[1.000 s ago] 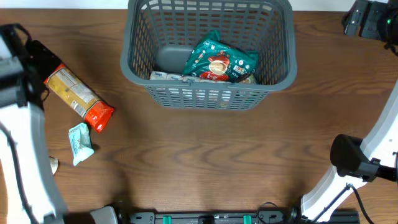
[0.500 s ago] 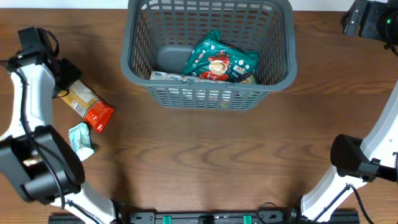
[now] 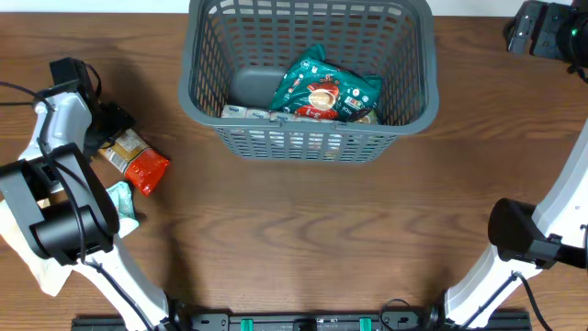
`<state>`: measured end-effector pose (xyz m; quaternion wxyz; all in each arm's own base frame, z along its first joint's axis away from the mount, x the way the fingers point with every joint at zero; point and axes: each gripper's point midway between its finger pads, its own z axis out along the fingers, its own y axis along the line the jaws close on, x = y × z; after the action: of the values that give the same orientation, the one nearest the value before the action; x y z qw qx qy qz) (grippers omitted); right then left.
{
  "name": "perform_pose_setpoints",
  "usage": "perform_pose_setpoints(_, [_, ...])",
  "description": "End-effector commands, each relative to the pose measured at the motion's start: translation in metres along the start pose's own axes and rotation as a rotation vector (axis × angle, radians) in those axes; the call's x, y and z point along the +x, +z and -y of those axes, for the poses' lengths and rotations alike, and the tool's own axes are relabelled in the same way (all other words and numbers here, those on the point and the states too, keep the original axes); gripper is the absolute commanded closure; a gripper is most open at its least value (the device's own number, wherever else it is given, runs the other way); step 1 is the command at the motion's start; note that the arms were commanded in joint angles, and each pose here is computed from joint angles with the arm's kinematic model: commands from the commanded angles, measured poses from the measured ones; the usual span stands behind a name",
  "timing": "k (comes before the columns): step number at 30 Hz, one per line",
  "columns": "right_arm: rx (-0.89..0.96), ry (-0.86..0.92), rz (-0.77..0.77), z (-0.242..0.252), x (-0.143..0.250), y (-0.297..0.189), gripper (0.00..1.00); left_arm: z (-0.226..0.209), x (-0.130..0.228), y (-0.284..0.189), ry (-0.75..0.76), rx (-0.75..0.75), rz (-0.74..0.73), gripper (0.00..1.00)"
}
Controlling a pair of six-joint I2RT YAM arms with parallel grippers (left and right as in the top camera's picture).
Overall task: Pack container
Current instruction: 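Lower the left gripper onto the red-ended pasta packet and grasp it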
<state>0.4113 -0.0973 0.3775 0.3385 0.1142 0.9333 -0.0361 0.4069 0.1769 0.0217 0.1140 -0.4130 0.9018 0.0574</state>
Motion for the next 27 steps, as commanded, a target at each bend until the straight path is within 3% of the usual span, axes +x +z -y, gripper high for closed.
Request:
perform_pose_setpoints(1, [0.002,-0.009,-0.007,0.002,0.001,0.001,0.01,0.002,-0.001,0.009,0.034,0.013,-0.008,0.01])
perform_pose_setpoints(22, [0.002,-0.009,-0.02,0.002,0.004,0.001,0.01,0.01,0.001,0.035,0.051,0.037,-0.024,0.01])
perform_pose_setpoints(24, [0.002,-0.009,-0.02,0.002,0.004,0.001,0.01,0.01,0.001,0.033,0.051,0.038,-0.023,0.09])
perform_pose_setpoints(27, [0.003,-0.009,-0.022,0.002,0.005,0.001,0.01,0.009,0.001,0.029,0.052,0.037,-0.025,0.34])
